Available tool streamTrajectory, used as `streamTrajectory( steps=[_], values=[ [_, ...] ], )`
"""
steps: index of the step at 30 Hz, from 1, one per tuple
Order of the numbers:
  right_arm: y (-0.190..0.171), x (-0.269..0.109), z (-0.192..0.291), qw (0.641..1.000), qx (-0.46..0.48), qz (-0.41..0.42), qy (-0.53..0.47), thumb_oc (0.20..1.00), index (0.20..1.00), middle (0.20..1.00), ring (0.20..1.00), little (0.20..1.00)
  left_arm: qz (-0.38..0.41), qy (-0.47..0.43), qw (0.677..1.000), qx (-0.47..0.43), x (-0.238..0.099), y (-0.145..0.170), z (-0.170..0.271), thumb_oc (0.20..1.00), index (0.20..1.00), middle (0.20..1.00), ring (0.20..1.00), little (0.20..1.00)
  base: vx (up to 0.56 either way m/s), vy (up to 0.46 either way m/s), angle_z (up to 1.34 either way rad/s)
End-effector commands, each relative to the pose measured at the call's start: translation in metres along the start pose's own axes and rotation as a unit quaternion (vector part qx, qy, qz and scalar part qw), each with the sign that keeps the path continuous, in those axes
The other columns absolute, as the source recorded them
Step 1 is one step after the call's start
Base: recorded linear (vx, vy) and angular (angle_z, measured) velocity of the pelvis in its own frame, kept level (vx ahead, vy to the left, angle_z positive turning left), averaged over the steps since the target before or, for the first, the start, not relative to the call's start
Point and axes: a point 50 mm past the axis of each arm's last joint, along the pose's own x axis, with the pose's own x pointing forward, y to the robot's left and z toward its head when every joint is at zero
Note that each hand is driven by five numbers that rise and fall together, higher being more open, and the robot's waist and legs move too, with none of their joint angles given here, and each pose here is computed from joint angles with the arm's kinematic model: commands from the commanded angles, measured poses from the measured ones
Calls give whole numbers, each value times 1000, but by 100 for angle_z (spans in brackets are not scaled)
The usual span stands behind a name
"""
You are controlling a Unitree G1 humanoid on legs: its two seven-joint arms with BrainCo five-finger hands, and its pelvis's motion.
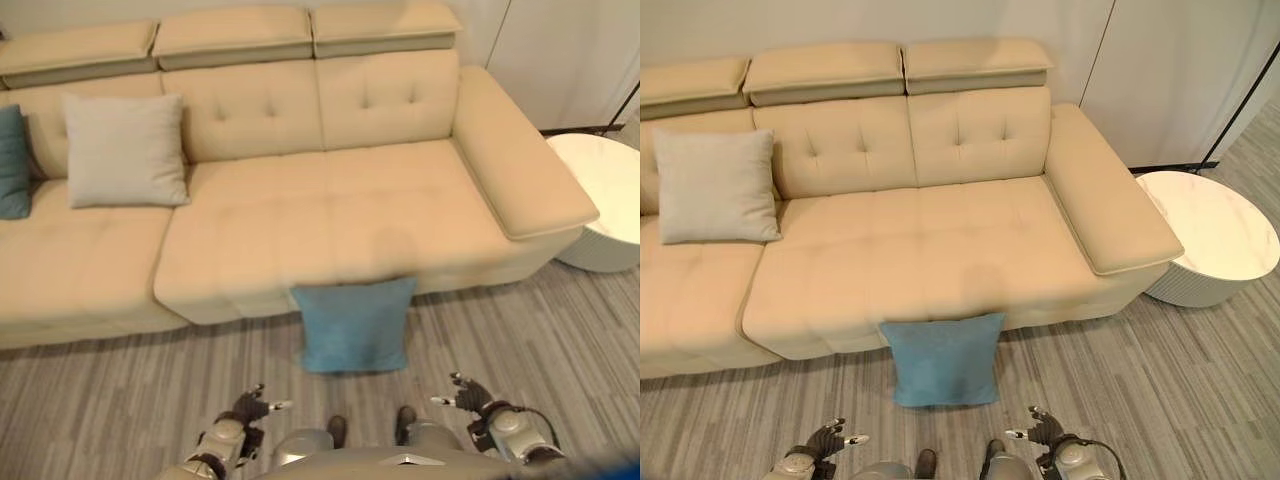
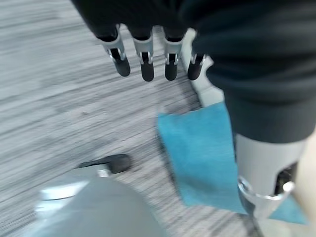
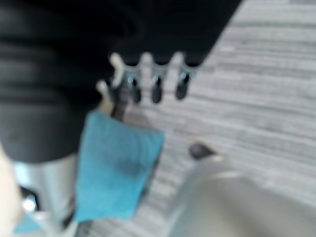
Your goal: Pick up all the scattered cushions and arrange them neatly on the sofa.
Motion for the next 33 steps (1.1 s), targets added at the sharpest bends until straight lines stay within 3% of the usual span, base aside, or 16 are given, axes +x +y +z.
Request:
streamTrajectory(
  steps=[1, 8, 14, 17, 24, 33],
  values=[
    [-5, 0, 6, 1000, -22, -4, -18, 1000, 1000, 1000, 1000, 1000, 8, -26, 1000, 4, 1, 3, 11, 1000, 1000, 1000, 1000, 1000, 138, -218, 30],
    [-9, -1, 12, 999, -18, -13, -43, 1000, 1000, 1000, 1000, 1000, 8, -56, 998, -8, 3, -2, 25, 1000, 1000, 1000, 1000, 1000, 94, -189, 16],
    [-24, 0, 28, 996, -1, -53, -71, 1000, 1000, 1000, 1000, 1000, 49, -146, 987, -45, 4, 8, 77, 1000, 1000, 1000, 1000, 1000, -33, -80, 13],
    [-50, 1, 71, 986, 7, -105, -133, 1000, 1000, 1000, 1000, 1000, 75, -233, 968, -59, -2, 20, 135, 1000, 1000, 1000, 1000, 1000, -189, 9, 17],
    [-95, -9, 153, 953, 25, -185, -239, 1000, 1000, 1000, 1000, 1000, 111, -342, 928, -94, -23, 41, 218, 1000, 1000, 1000, 1000, 1000, -81, 58, 11],
    [-160, -72, 283, 861, 65, -299, -406, 1000, 1000, 1000, 1000, 1000, 184, -498, 838, -127, -103, 96, 348, 1000, 1000, 1000, 1000, 1000, -21, 62, 2]
  ],
)
